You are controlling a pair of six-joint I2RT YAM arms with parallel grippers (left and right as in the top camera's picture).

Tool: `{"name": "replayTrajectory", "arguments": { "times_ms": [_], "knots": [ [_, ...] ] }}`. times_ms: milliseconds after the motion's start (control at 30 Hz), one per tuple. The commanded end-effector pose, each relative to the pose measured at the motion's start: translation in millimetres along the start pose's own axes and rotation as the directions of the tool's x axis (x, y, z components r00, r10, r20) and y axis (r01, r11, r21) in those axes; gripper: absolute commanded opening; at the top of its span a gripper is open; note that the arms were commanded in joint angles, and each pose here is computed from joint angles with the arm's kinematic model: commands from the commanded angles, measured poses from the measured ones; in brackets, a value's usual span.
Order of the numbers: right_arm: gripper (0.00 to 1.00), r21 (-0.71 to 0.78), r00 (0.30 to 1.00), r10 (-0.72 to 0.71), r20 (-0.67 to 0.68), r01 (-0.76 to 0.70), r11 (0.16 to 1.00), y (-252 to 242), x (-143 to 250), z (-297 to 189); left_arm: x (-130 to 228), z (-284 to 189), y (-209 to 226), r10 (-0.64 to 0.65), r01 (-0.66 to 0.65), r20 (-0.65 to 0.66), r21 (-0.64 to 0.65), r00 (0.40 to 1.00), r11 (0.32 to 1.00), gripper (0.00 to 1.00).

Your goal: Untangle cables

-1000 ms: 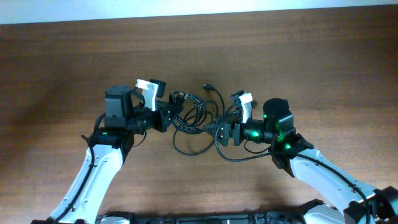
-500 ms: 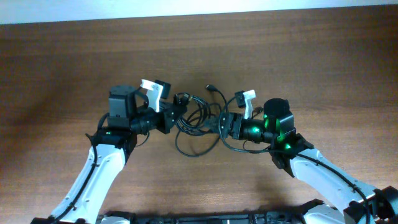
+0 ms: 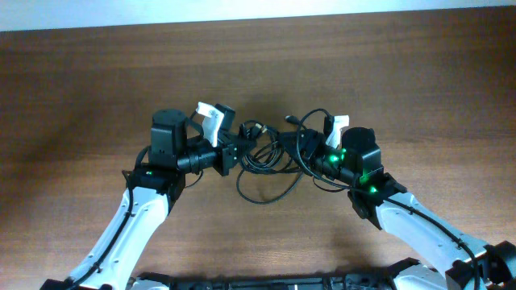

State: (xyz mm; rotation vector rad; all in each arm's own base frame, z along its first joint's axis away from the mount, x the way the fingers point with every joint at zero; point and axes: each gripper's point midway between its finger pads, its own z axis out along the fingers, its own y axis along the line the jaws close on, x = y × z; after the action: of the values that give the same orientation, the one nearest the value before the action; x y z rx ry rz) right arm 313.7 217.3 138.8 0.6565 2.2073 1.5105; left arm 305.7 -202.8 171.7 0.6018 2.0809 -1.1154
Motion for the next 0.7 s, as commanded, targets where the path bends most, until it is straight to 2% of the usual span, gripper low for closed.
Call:
{"name": "replayTrajectory", "arguments": {
  "times_ms": [0, 67, 133, 233, 267, 367, 467, 667],
  "knots": [
    [0.53, -0.001, 0.999, 0.01, 0.033, -0.01, 1.0, 1.5, -5.3, -1.2, 0.0, 0.9, -17.7, 0.002, -0.001, -0.011, 0.095, 1.0, 0.995, 0.0],
    [0.52, -0.002, 0.999, 0.038, 0.033, -0.038, 0.999, 1.4, -5.3, -1.2, 2.1, 4.4, -23.6, 0.012, -0.01, -0.02, 0.11, 1.0, 0.994, 0.0],
    [0.46, -0.003, 0.997, 0.067, 0.033, -0.067, 0.998, 1.5, -5.3, -1.2, 4.4, 7.8, -28.9, 0.02, -0.016, -0.03, 0.121, 0.999, 0.992, 0.0],
    [0.25, -0.006, 0.997, 0.07, 0.021, -0.07, 0.998, 2.0, -3.3, -1.2, 3.4, 14.1, -31.2, 0.049, -0.046, -0.025, 0.1, 0.998, 0.994, 0.0],
    [0.22, -0.007, 0.997, 0.07, 0.015, -0.07, 0.998, 2.2, -2.3, -1.2, 1.7, 14.9, -30.6, 0.057, -0.055, -0.018, 0.092, 0.998, 0.994, 0.0],
    [0.05, -0.01, 0.998, 0.07, -0.002, -0.07, 0.998, 3.0, 0.5, -1.2, -3.4, 14.8, -31.5, 0.076, -0.076, 0.002, 0.094, 0.997, 0.993, 0.0],
    [0.04, -0.01, 0.998, 0.069, -0.001, -0.069, 0.998, 2.9, 0.4, -1.2, -6.0, 14.8, -31.9, 0.086, -0.086, 0.011, 0.095, 0.996, 0.992, 0.0],
    [0.04, -0.038, 0.995, 0.086, 0.057, -0.084, 0.996, 0.5, -34.3, -18.1, -11.3, 2.8, 15.9, -0.015, 0.02, 0.042, -0.115, 0.999, 0.993, 0.0]
  ]
}}
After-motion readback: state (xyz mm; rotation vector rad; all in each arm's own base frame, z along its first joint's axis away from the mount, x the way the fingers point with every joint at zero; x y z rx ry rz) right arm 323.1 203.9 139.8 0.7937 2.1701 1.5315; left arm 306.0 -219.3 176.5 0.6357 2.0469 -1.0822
